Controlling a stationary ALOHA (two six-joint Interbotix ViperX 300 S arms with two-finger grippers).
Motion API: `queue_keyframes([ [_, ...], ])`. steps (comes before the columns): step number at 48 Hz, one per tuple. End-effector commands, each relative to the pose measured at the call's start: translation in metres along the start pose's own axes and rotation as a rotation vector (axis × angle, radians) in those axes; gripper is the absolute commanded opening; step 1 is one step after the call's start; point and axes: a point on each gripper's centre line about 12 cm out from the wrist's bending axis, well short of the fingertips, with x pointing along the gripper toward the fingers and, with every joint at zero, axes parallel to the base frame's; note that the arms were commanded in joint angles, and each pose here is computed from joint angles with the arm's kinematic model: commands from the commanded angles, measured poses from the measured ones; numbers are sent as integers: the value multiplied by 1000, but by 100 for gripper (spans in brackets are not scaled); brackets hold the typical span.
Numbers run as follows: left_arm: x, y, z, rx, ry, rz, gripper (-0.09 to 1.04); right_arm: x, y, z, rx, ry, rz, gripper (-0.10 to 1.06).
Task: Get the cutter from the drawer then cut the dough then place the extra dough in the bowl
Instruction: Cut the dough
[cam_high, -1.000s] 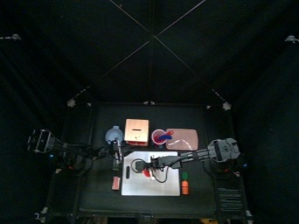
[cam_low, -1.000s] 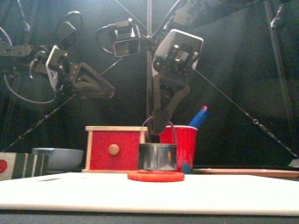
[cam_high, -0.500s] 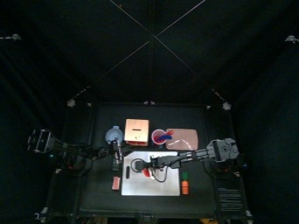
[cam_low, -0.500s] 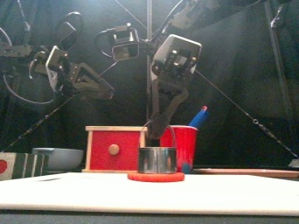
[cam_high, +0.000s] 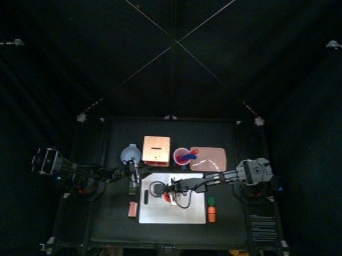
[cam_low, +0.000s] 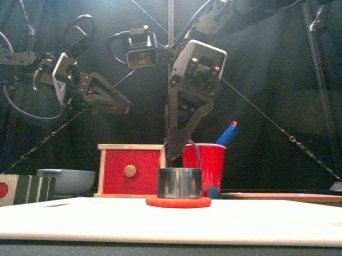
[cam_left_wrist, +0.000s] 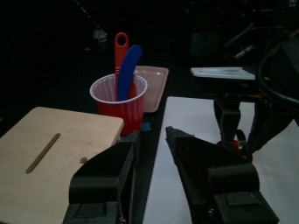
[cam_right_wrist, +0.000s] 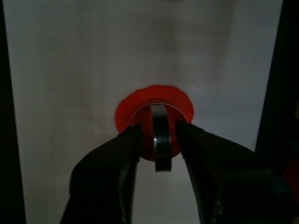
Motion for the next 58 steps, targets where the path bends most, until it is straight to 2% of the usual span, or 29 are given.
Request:
queue_keyframes([
  [1,3,-2,7,-13,-23,1,73,-24,0,9,-5,-85,-2,78],
  [6,3,-4,6,-14,-21,-3,73,-38,3,10,-6,-150,6,78],
  [12,3,-8,7,-15,-24,-13,73,-53,5,4,-30,-238,7,78],
  [18,4,-14,7,-15,-24,-31,74,-60,3,-12,-21,-322,11,78],
  [25,11,-31,11,-41,-28,-67,75,-68,3,-34,-45,-438,11,79],
  [33,20,-60,9,-20,-25,-135,77,-71,5,-60,-46,-673,29,79],
  [43,32,-92,-11,3,-26,-173,82,-67,-1,-89,-68,-955,26,79],
  [49,41,-102,-24,-11,-19,-140,83,-57,1,-97,-109,-1008,47,79],
  [58,55,-113,-44,-2,28,-125,83,-31,1,-96,-102,-950,58,79],
])
